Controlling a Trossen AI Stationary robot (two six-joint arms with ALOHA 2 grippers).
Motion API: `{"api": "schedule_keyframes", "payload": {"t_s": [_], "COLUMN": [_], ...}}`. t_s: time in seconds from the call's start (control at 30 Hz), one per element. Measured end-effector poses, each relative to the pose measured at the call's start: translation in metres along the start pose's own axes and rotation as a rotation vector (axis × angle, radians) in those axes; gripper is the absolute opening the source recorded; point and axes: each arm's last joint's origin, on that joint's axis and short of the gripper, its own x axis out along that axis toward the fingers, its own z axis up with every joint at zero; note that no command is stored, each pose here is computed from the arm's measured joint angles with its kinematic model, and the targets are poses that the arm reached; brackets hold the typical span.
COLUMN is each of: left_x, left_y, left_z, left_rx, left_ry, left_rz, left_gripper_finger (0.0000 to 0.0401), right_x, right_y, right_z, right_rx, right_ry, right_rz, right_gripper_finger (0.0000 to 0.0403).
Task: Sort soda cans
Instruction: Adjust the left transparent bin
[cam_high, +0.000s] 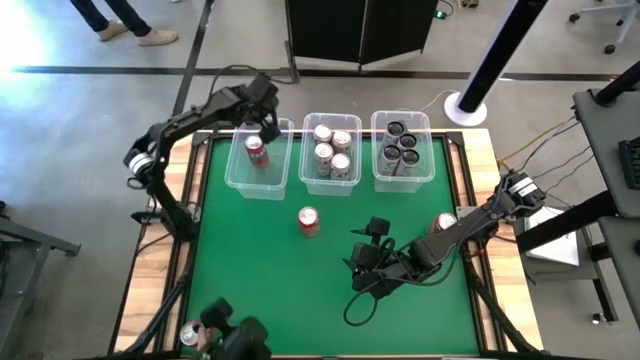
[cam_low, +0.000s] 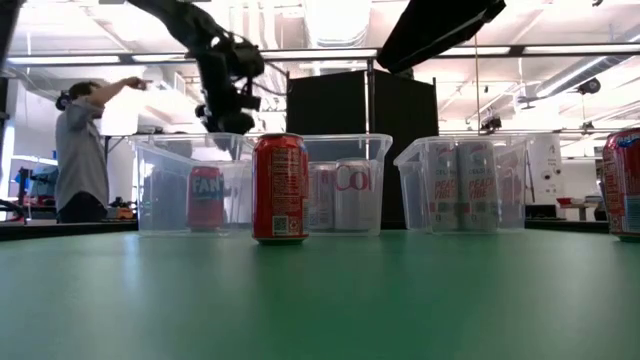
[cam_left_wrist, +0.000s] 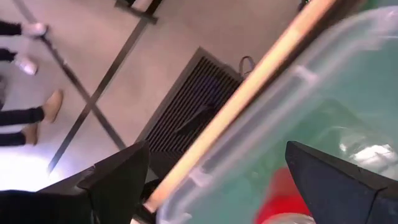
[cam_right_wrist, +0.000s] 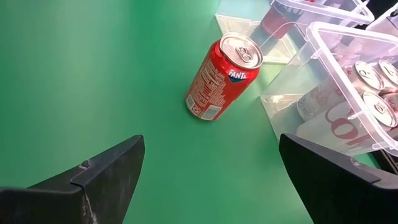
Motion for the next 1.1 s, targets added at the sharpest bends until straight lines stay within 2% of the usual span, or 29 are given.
{"api": "schedule_keyframes", "payload": {"t_s": [0.17, 0.3, 0.6, 0.73, 0.9, 1.0, 1.1], "left_x": [0.023, 0.035, 0.042, 0.042, 0.03, 0.01, -0.014], "left_y": [0.019, 0.019, 0.024, 0.024, 0.016, 0.01, 0.001], "left_z": [0.007, 0.009, 0.011, 0.011, 0.011, 0.01, 0.005], "left_rx": [-0.023, -0.001, 0.069, 0.076, 0.101, 0.102, 0.072], "left_ry": [0.047, 0.084, 0.117, 0.124, 0.125, 0.106, 0.076], "left_rz": [0.038, 0.039, 0.129, 0.134, 0.072, 0.026, -0.068], "left_gripper_finger": [0.0359, 0.0359, 0.0359, 0.0359, 0.0359, 0.0359, 0.0359], "right_x": [0.0, 0.0, 0.0, 0.0, 0.002, 0.003, 0.004], "right_y": [0.0, 0.0, 0.0, 0.0, -0.002, -0.004, -0.005], "right_z": [0.0, -0.001, -0.001, -0.001, 0.0, 0.001, 0.001], "right_rx": [0.005, 0.001, -0.01, -0.012, -0.015, -0.015, -0.014], "right_ry": [0.001, 0.006, 0.009, 0.009, 0.011, 0.014, 0.015], "right_rz": [0.0, 0.003, 0.005, 0.005, 0.0, -0.006, -0.009], "right_gripper_finger": [0.0368, 0.0368, 0.0368, 0.0368, 0.0368, 0.0368, 0.0368]}}
